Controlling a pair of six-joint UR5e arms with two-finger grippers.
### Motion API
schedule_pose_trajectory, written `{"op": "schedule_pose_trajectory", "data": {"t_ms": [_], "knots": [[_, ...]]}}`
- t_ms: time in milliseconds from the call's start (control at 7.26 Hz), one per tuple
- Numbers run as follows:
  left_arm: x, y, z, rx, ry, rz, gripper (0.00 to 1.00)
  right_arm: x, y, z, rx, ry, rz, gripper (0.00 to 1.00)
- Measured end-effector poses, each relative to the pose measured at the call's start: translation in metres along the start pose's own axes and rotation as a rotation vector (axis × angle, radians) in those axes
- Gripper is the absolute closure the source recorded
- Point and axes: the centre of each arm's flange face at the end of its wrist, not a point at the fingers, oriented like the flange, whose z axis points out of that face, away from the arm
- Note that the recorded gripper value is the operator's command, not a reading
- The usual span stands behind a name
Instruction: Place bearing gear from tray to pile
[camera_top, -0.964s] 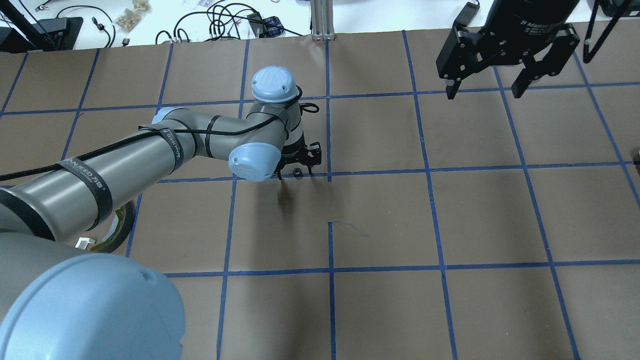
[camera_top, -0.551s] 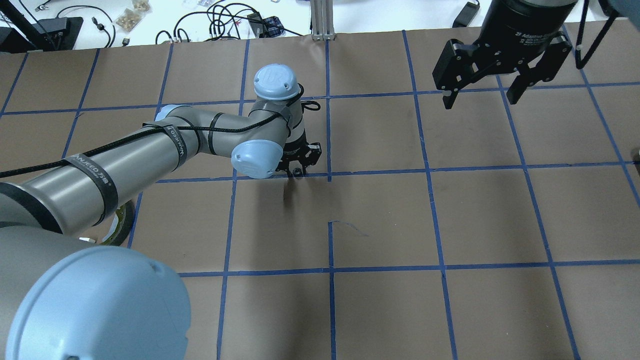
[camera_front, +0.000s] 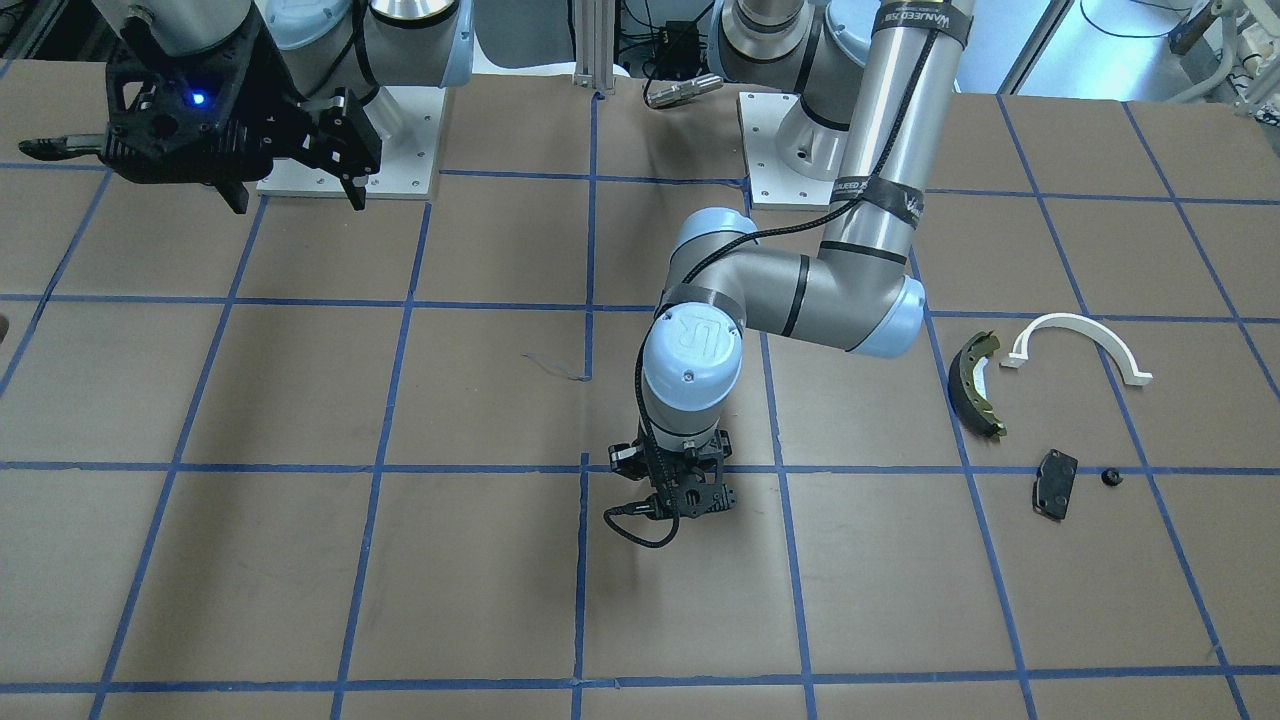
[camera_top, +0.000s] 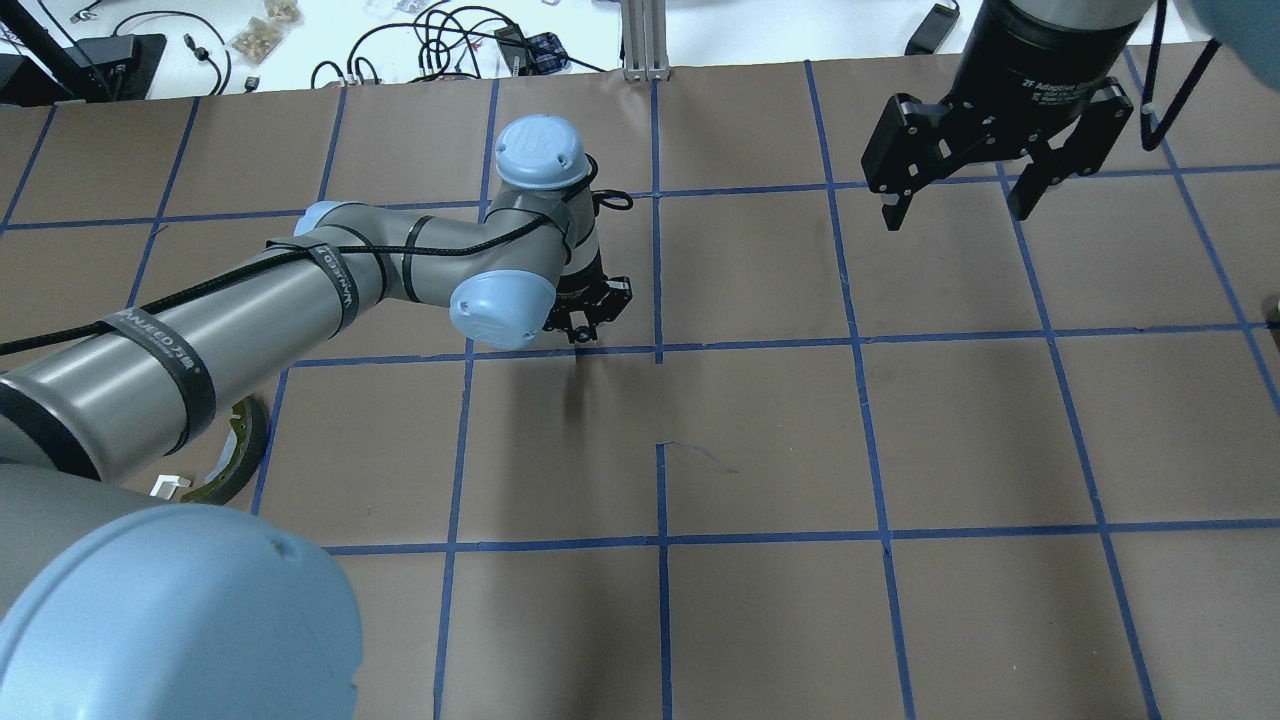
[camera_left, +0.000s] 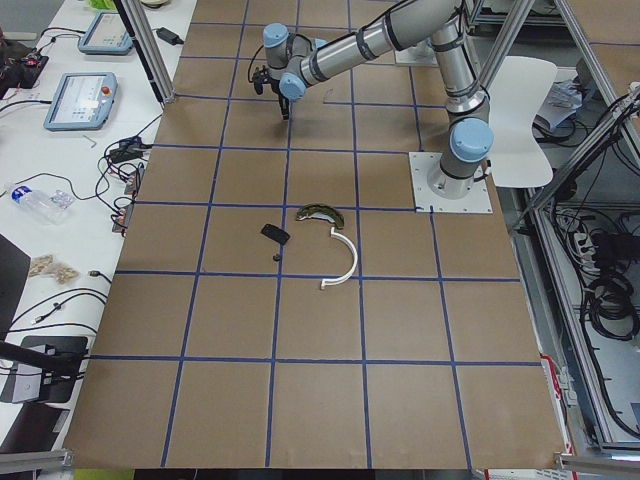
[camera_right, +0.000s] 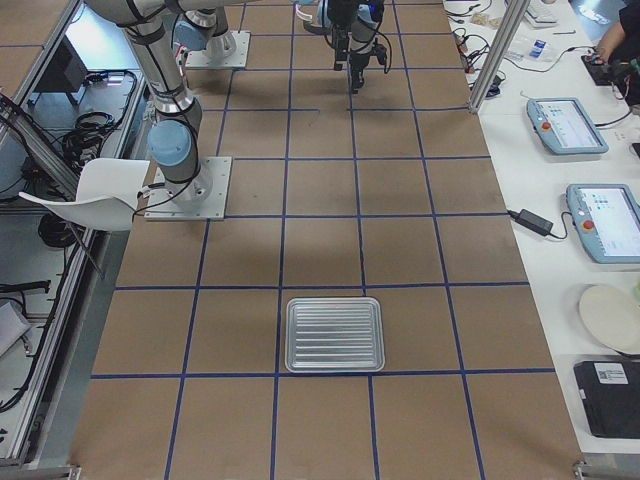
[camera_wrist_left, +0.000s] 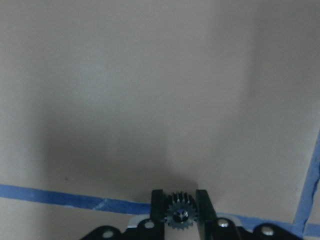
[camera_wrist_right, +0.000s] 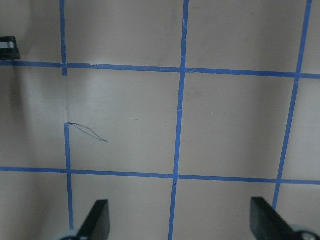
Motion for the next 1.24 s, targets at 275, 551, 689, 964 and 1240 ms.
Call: {"op": "schedule_pose_trajectory", "data": {"t_ms": [275, 551, 689, 964, 1240], "knots": [[-0.09, -0.023, -0.023, -0.016, -0.058, 0.083, 0.95, 0.002, -0.007, 0.008, 0.044, 0.021, 0.0, 0.0], [-0.217, -0.028, -0.027, -0.059, -0.072, 0.177, 0.95, 0.004, -0.009, 0.014, 0.055, 0.034, -0.002, 0.0], [-0.277, -0.023, -0.026, -0.072, -0.067, 0.203, 0.95, 0.004, -0.008, 0.021, 0.047, 0.035, -0.003, 0.0], [-0.397, -0.01, -0.024, -0.083, -0.052, 0.237, 0.95, 0.004, -0.009, 0.028, 0.043, 0.035, -0.001, 0.0], [-0.508, 0.008, 0.0, -0.083, -0.029, 0.309, 0.94, 0.004, -0.009, 0.026, 0.049, 0.033, 0.001, 0.0]]}}
